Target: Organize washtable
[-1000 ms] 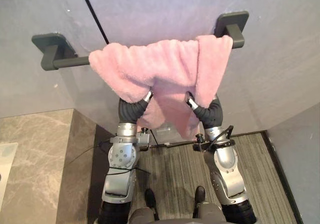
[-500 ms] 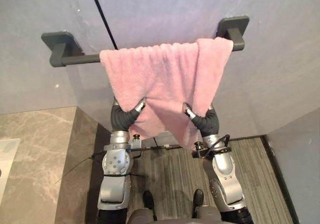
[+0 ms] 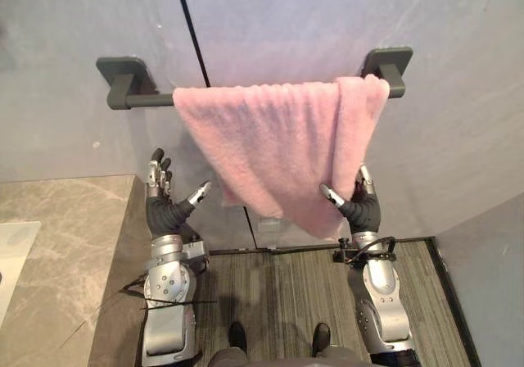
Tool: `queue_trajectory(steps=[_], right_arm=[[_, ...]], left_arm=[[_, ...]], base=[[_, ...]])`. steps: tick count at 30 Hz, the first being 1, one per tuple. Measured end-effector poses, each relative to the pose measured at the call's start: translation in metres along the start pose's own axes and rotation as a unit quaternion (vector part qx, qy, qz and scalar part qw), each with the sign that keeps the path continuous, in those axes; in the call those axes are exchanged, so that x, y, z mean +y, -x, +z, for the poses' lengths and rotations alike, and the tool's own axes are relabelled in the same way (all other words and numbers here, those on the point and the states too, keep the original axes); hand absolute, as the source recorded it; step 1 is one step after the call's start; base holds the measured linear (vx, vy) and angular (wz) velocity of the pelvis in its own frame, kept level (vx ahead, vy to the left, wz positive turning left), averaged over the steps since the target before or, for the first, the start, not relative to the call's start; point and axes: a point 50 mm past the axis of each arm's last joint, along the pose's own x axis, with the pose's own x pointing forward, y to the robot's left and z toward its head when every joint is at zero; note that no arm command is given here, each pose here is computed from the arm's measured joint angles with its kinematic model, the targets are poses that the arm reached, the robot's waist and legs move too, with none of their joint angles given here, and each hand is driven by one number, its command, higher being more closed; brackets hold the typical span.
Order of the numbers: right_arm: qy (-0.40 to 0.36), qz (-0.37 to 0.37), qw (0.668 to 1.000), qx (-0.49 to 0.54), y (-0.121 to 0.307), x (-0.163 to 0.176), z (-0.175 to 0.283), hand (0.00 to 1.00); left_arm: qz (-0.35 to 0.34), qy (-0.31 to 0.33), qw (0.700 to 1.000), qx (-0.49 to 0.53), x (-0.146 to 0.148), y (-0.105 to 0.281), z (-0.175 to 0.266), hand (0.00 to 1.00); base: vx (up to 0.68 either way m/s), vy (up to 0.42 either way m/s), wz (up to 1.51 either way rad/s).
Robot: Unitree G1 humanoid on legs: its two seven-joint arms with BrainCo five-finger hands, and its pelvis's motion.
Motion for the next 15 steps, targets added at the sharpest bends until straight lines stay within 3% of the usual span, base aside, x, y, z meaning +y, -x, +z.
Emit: queue_trajectory(steps=[5,10,15], right_arm=[[0.035,-0.004,0.991,0.128,0.039,-0.018,-0.042,0.0],[0.037,-0.003,0.973,0.228,0.092,-0.03,-0.062,0.0],[0.038,0.054,0.956,0.285,0.127,-0.028,-0.059,0.0]], left_arm=[[-0.01,-0.057,0.995,0.083,0.016,0.02,-0.033,0.0],[0.012,-0.133,0.971,0.197,0.049,0.064,-0.062,0.0],[-0.056,-0.13,0.945,0.293,0.061,0.111,-0.074,0.0]], base=[[0.0,0.0,0.0],[-0.02,-0.001,-0.08],[0.0,-0.001,-0.05]])
